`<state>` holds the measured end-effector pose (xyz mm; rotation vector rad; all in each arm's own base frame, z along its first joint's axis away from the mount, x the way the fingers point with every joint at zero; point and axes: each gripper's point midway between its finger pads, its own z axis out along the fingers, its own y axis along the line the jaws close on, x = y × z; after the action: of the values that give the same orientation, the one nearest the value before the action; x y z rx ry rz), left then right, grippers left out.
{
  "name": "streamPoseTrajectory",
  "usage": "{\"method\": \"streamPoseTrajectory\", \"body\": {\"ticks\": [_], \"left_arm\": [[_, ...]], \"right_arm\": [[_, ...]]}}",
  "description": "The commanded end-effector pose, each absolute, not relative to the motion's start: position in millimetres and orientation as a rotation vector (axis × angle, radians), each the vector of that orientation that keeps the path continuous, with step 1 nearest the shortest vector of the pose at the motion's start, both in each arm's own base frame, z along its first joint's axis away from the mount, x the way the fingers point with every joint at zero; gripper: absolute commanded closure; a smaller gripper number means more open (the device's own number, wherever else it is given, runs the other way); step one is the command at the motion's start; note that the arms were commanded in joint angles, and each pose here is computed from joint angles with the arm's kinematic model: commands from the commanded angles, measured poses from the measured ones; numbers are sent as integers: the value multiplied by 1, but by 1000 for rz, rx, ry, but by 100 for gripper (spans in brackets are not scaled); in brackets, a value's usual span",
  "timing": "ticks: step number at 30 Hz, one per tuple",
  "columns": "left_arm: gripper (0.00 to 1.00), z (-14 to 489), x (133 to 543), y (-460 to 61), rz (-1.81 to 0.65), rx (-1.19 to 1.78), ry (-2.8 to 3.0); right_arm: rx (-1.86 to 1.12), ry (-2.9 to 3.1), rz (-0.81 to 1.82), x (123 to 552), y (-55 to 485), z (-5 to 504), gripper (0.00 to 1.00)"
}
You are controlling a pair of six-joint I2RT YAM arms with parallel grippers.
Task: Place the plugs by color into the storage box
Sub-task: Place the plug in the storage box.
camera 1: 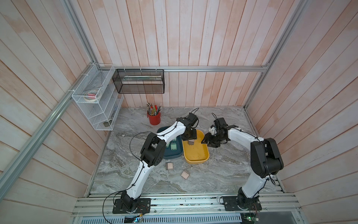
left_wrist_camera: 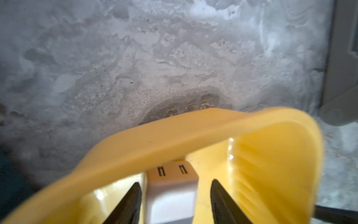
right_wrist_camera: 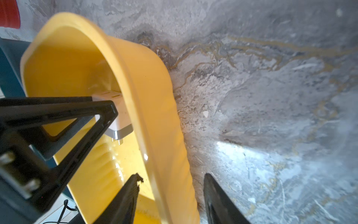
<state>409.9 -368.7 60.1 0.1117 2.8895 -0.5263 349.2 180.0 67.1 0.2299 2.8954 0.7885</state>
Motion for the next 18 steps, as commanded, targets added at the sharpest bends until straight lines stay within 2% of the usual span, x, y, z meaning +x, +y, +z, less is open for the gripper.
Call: {"method": "streamPoseTrajectory", "body": {"ticks": [1, 2, 4, 8, 9, 12, 13, 14, 18], "left_arm": [[29, 125, 421, -381, -676, 122, 2768], [28, 135, 422, -380, -679, 123, 2758], [16, 150, 423, -371, -659, 126, 2753], [15, 164, 413, -346, -604, 126, 2779], [20, 167, 410, -338, -578, 120, 2778], [58, 173, 395, -308, -513, 68, 2771], [74, 174, 389, -298, -511, 45, 2770], [80, 170, 382, -286, -504, 16, 2776], [80, 143, 352, -250, -482, -74, 2824]], "right_arm": [[243, 2886, 749, 351, 176, 81, 44], [242, 2879, 747, 351, 176, 84, 44], [245, 2866, 748, 351, 175, 90, 44], [256, 2849, 755, 345, 174, 97, 44], [259, 2846, 753, 344, 173, 98, 44], [248, 2845, 759, 335, 176, 100, 44], [233, 2849, 753, 332, 179, 99, 44], [213, 2858, 742, 327, 182, 99, 44], [79, 2908, 702, 299, 212, 91, 44]]}}
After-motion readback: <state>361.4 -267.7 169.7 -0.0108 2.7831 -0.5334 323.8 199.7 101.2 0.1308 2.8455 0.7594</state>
